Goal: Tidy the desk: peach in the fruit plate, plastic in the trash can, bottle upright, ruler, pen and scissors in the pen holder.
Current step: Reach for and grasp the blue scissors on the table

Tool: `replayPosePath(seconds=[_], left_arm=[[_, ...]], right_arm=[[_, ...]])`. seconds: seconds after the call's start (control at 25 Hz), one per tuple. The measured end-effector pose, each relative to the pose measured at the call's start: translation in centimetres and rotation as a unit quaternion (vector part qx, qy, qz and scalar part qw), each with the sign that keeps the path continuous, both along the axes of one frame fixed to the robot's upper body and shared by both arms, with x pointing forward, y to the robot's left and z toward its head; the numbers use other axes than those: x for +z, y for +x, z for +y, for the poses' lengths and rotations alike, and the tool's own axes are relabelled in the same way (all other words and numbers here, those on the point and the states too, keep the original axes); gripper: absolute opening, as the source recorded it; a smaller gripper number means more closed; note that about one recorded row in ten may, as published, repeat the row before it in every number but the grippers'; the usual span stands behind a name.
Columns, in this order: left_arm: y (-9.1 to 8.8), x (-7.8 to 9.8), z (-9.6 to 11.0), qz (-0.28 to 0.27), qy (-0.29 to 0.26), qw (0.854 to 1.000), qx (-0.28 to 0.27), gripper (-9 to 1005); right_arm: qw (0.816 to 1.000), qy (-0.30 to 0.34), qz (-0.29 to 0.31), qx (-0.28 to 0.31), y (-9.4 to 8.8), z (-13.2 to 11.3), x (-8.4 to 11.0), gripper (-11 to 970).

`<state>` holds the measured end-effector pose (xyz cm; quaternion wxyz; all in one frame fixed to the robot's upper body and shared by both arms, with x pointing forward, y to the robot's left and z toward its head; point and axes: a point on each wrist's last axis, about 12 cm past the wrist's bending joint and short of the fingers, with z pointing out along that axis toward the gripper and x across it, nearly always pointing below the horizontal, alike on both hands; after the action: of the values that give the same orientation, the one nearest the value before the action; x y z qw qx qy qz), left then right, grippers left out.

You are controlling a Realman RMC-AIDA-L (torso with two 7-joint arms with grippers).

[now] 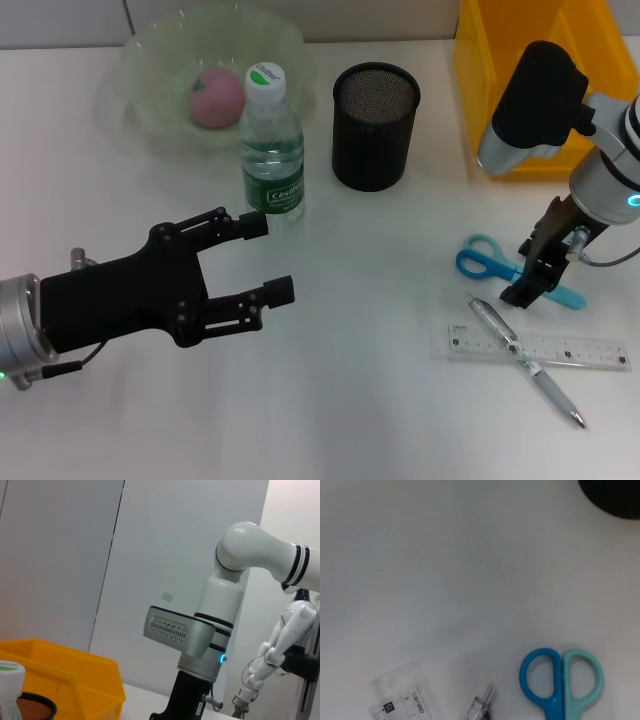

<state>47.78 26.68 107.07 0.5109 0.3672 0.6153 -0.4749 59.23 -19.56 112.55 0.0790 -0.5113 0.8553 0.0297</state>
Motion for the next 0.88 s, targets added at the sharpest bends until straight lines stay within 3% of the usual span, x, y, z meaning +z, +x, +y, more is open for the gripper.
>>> replayPosePath(seconds=[0.64,0.88], left_arm=[[0.04,0.01,0.01,0.000,0.000,1.000,0.001,812],[-0.01,0.00,0.02,0.000,0.000,1.000,0.001,812]], right_arm=[[1.000,0.001,0.002,-0.003,-0.03,-0.01,-0.13,679],[1.000,0.002,0.003,-0.004,-0.09,0.00,-0.18,621]])
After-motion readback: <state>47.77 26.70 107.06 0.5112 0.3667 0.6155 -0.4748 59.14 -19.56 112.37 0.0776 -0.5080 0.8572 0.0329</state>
